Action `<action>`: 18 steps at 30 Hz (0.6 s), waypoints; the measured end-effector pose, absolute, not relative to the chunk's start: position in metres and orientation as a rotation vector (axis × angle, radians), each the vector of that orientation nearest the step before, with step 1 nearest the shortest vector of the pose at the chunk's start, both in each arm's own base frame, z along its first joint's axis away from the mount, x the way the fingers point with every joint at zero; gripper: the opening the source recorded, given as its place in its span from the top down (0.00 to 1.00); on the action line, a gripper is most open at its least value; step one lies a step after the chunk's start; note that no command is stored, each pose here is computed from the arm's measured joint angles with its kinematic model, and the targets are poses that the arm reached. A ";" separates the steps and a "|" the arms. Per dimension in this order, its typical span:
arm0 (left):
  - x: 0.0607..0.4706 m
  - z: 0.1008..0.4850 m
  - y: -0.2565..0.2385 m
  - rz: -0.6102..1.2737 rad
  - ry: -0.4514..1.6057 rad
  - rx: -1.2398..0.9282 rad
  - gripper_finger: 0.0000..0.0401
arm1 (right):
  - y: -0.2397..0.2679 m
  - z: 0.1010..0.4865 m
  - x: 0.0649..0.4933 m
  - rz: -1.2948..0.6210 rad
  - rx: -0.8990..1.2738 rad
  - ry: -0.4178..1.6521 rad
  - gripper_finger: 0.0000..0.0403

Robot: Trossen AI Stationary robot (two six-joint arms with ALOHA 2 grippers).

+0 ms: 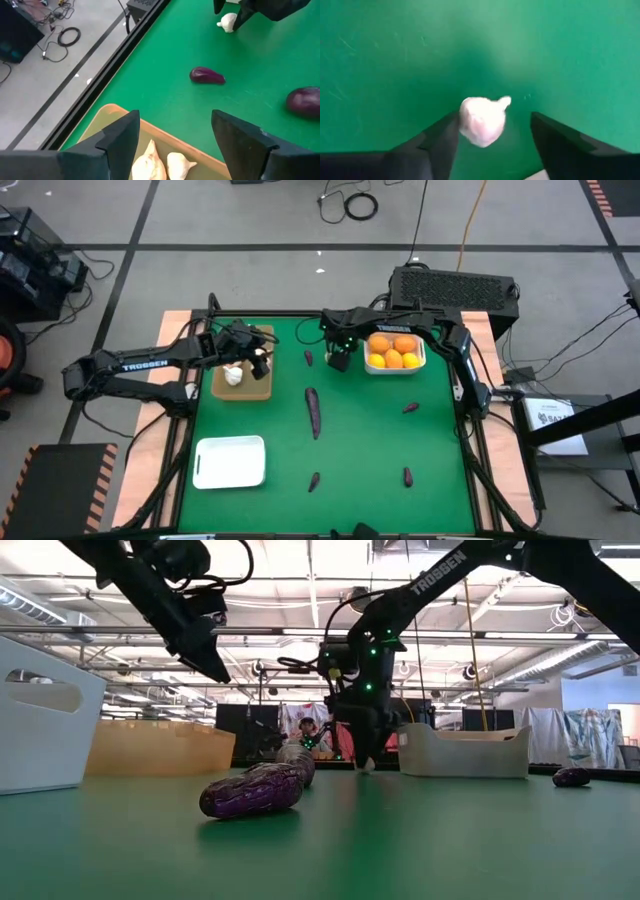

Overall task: Sort produce into baskets
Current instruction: Put the white garlic into the orange bin

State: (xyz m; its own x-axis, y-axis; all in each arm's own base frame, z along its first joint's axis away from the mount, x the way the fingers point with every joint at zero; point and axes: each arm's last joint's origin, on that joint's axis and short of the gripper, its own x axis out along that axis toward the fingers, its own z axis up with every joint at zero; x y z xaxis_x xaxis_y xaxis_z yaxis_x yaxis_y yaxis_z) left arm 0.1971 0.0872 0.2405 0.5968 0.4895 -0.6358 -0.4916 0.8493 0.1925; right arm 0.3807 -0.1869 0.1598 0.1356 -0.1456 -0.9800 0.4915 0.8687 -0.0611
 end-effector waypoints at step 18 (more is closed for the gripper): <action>0.203 0.243 0.079 0.277 0.390 -0.119 0.37 | -0.153 0.218 0.381 -0.159 0.271 1.211 0.89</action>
